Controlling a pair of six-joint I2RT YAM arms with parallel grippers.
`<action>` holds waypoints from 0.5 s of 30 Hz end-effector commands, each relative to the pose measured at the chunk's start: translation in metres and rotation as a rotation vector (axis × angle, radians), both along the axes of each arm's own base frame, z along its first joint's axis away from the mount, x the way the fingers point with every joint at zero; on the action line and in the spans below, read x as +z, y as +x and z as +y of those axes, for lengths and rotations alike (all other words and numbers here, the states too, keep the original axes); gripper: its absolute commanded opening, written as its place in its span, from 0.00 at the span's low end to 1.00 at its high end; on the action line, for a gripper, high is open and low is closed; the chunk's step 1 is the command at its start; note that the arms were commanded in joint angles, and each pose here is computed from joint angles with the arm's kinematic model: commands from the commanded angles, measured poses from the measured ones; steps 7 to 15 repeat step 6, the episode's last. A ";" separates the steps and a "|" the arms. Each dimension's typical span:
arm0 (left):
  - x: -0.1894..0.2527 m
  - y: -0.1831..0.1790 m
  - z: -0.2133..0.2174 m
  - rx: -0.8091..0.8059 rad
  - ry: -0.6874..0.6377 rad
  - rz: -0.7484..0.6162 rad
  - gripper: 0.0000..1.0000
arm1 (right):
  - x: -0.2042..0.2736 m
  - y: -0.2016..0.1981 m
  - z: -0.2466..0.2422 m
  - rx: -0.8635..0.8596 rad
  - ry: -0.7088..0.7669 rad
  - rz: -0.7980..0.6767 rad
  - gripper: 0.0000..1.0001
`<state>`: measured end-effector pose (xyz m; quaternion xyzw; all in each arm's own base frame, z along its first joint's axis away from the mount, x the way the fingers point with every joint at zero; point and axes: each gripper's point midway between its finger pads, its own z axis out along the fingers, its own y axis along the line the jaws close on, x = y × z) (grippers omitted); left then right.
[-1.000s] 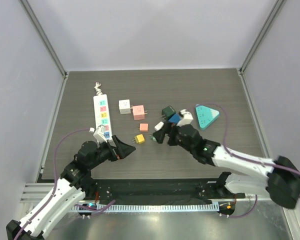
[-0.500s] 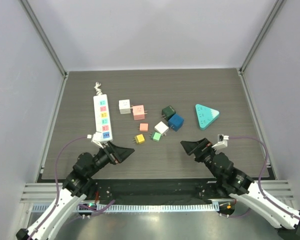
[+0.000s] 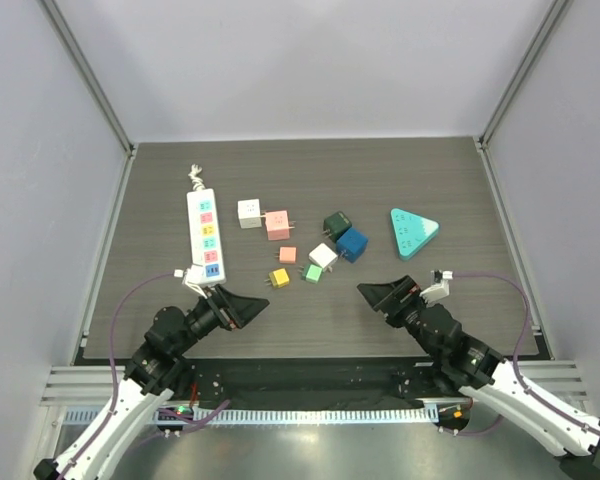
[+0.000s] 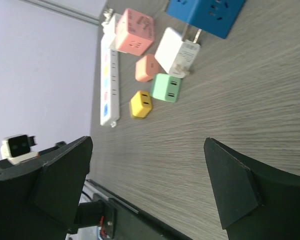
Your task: Pull the plug off the socket
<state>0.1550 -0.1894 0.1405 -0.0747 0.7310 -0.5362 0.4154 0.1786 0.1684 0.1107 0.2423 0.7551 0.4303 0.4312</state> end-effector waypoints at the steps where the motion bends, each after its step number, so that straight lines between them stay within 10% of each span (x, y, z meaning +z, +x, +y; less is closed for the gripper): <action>1: -0.054 -0.004 0.002 -0.008 0.088 0.090 1.00 | -0.092 -0.012 -0.013 0.009 -0.148 0.114 1.00; 15: -0.024 -0.011 -0.009 -0.082 -0.008 0.021 1.00 | -0.068 -0.019 0.009 0.150 -0.115 0.009 1.00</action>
